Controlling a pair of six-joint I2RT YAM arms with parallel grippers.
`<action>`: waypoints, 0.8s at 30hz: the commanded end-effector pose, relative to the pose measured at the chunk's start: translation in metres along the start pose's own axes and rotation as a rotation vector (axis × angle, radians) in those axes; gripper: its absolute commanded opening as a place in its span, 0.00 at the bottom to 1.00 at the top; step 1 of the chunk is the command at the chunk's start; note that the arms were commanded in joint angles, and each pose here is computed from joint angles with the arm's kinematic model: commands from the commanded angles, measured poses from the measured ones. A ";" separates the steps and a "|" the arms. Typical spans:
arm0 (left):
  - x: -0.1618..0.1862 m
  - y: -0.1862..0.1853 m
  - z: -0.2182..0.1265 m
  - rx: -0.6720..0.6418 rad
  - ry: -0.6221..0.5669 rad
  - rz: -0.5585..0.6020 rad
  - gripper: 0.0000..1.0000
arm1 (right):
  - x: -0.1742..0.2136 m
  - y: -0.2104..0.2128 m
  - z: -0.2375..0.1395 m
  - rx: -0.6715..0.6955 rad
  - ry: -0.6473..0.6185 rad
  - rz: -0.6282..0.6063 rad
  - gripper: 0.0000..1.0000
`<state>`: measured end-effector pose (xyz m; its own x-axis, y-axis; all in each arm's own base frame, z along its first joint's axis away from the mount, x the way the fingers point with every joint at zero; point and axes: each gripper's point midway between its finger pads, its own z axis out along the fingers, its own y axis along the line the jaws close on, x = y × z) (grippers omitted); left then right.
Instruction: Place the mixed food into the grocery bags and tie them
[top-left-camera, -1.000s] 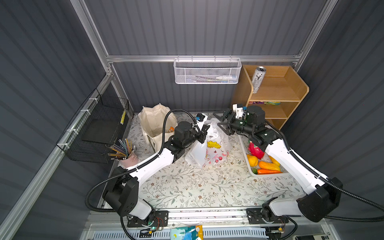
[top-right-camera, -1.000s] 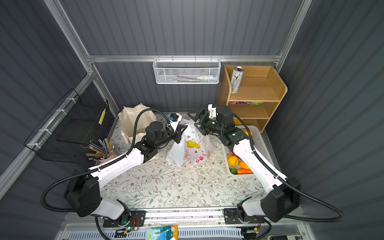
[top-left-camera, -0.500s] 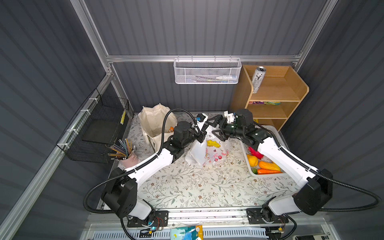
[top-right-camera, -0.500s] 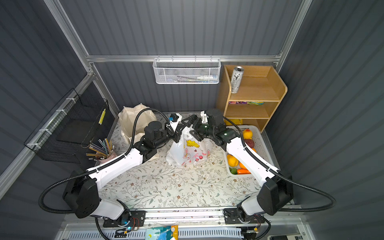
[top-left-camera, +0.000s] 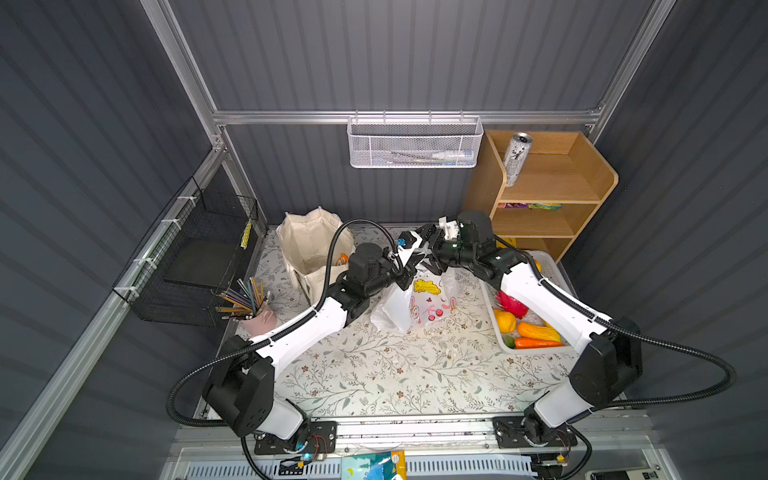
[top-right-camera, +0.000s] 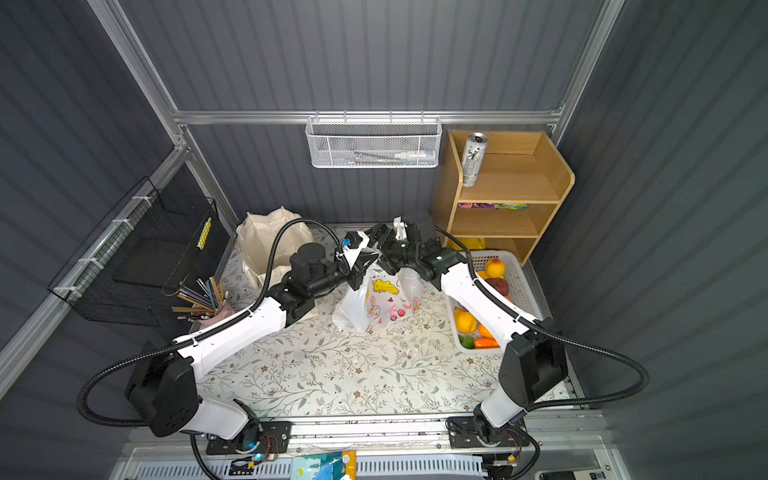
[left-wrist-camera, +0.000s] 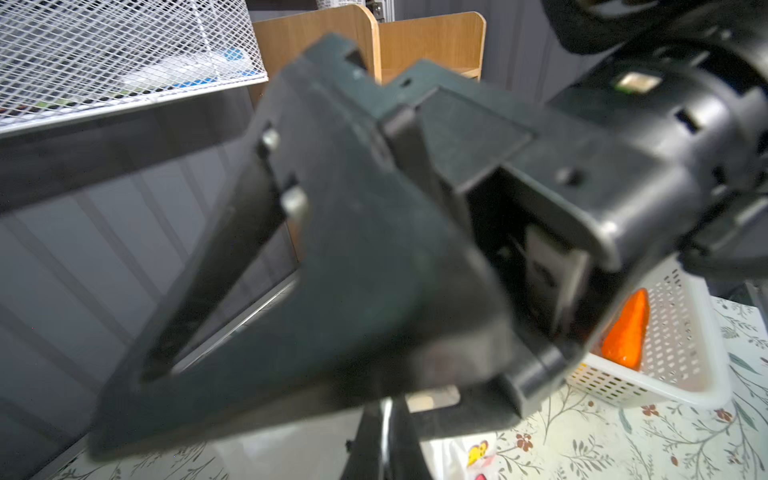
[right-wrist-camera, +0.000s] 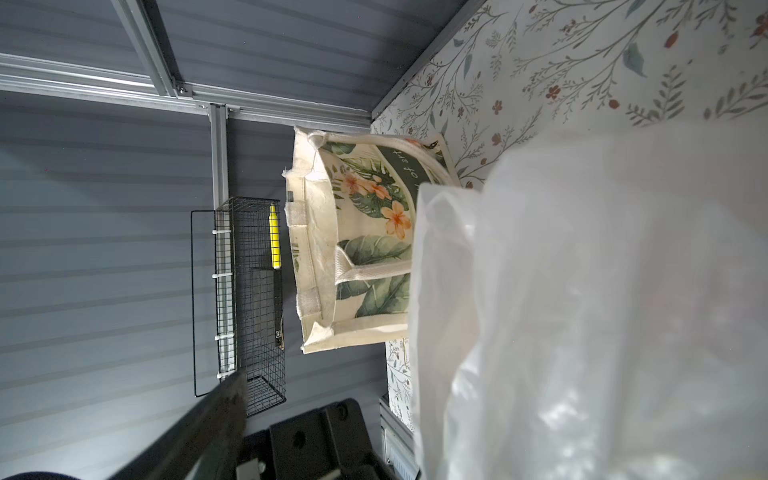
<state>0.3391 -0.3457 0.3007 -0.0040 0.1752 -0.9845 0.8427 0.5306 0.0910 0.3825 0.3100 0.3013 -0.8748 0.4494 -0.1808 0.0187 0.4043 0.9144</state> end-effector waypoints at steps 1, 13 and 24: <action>0.004 -0.021 0.005 0.108 0.021 -0.005 0.00 | -0.009 0.029 -0.005 -0.093 -0.019 -0.046 0.85; 0.018 -0.028 0.007 0.138 0.055 -0.054 0.00 | -0.012 0.027 -0.018 -0.170 -0.002 -0.073 0.58; 0.010 -0.011 0.003 0.031 0.031 -0.011 0.00 | 0.000 -0.015 -0.039 -0.065 -0.007 -0.003 0.88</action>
<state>0.3304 -0.3560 0.2889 -0.0437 0.1862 -0.9815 0.8739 0.4833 0.0527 0.3709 0.2767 0.3099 -0.8659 0.4604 -0.1956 -0.0314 0.3401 0.9398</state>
